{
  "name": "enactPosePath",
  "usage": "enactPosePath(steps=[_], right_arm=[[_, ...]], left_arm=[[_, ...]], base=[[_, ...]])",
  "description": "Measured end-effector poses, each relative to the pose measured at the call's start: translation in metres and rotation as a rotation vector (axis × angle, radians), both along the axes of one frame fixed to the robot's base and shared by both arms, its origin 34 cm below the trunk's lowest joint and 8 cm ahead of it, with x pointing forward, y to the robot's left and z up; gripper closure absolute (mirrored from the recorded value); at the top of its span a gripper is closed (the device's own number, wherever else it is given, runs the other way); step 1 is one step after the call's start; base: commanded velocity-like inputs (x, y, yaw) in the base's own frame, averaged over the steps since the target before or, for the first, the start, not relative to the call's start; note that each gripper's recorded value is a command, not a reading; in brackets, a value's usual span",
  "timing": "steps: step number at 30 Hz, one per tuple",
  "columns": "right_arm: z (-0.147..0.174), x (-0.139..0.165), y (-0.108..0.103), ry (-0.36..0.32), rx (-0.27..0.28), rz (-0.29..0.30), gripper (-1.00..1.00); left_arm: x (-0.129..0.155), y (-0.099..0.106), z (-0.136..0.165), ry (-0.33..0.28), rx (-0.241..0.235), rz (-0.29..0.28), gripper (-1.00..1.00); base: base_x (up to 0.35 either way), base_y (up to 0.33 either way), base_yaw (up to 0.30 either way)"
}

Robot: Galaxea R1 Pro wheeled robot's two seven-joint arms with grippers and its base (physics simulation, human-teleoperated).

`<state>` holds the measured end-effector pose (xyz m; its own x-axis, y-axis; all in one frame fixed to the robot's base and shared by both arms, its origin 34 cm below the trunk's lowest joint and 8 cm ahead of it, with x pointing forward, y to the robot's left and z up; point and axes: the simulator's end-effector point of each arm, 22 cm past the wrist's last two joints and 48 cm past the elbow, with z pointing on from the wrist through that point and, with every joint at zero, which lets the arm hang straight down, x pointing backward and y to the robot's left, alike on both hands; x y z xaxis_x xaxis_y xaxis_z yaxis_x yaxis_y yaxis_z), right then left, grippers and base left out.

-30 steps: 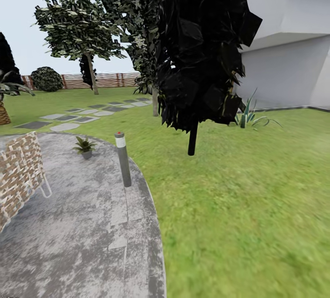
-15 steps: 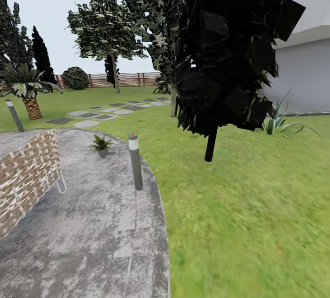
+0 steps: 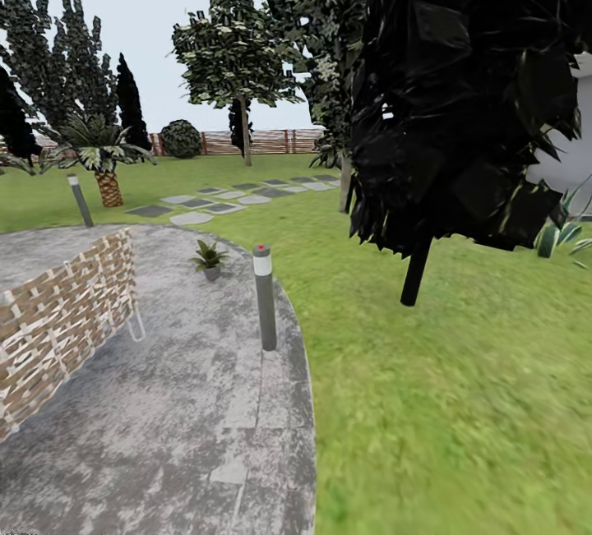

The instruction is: Pick up the pesticide atomizer in the garden and spray insectifuge to fully cover both potted plants in the garden.

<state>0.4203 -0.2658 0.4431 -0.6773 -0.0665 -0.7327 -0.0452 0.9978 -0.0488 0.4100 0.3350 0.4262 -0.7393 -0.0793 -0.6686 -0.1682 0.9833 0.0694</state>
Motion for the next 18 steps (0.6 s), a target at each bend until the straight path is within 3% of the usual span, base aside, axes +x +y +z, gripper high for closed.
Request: enactPosePath(steps=[11,18], right_arm=[[0.0000,0.0000,-0.0001,0.000,0.000,0.000,-1.00],[-0.0003,0.0000,0.0000,0.001,0.000,0.000,-1.00]], left_arm=[[0.0000,0.0001,0.0000,0.000,0.000,0.001,-1.00],[0.0001,0.0001,-0.0002,0.000,0.000,0.001,-1.00]], base=[[0.304,-0.087,0.279],[0.053,-0.003,0.279]])
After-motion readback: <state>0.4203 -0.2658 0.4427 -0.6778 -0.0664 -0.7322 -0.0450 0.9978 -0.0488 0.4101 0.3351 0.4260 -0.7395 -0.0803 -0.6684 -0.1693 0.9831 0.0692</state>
